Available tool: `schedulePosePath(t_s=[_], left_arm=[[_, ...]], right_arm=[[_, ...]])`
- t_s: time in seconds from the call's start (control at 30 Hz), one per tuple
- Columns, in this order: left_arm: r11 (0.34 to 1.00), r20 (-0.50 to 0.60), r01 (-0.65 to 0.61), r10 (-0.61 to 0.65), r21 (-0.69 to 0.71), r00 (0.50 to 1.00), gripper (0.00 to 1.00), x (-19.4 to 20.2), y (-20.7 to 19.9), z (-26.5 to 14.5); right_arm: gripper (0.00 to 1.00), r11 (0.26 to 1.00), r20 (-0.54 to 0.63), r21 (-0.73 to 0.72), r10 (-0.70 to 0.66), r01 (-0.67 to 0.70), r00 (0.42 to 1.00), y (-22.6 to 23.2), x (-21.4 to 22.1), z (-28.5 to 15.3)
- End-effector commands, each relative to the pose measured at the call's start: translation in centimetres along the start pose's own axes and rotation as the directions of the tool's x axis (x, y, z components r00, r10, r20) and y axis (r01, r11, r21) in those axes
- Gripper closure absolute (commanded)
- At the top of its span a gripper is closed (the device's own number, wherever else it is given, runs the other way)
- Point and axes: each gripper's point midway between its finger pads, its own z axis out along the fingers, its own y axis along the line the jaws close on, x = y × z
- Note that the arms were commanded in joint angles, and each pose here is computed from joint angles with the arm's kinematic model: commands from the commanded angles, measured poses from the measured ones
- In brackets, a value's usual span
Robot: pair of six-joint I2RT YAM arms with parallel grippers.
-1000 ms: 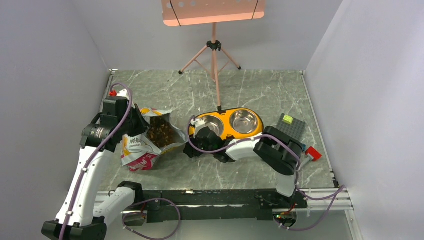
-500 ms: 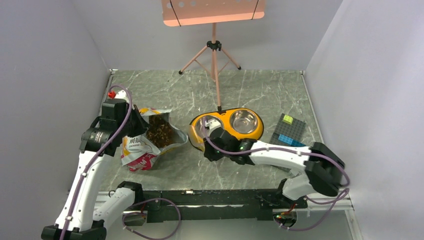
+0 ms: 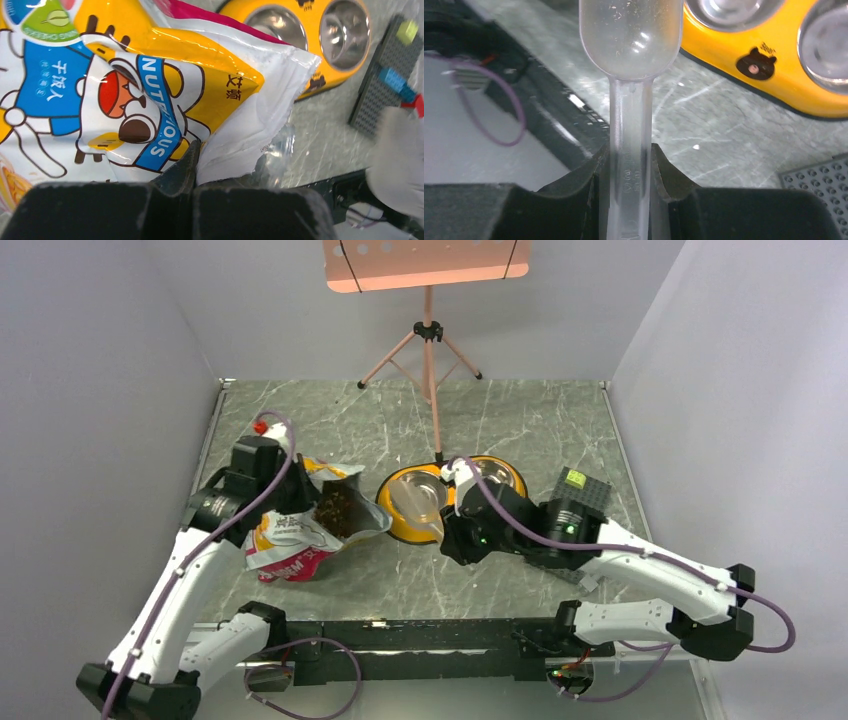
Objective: Serve the pet food
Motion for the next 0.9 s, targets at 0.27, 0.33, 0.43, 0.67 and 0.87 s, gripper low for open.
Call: schedulePosePath(t_s=[0.27,0.33,0.43,0.67,0.87], left_arm=[[0.959,0.046,-0.153,0.146,0.238,0.988,1.0,-0.9,-8.6,-1.1],[0.944,0.024,-0.15,0.15,0.293,0.988,1.0,-0.3,-9.7,-1.1],[0.934,-0.02,-0.148,0.163,0.326,0.986,1.0,1.0,-11.0,-1.0],[0.908,-0.029,-0.132,0.156,0.399,0.987,1.0,1.7,-13.3,-2.3],[0.904,-0.021,-0.094,0.112,0.416,0.993,1.0,2.0,-13.3,-2.3]], right_arm=[[1.0,0.97,-0.159,-0.217,-0.15,0.114,0.976,4.3,1.0,-1.8],[1.0,0.969,-0.145,-0.216,-0.151,0.118,0.978,4.5,0.6,-1.5],[1.0,0.968,-0.15,-0.202,-0.178,0.146,0.972,4.8,-0.2,-0.4],[1.0,0.968,-0.217,-0.044,-0.251,0.247,0.943,3.6,-1.6,5.1],[1.0,0.936,-0.304,0.073,-0.307,0.343,0.902,1.3,-1.3,7.3]])
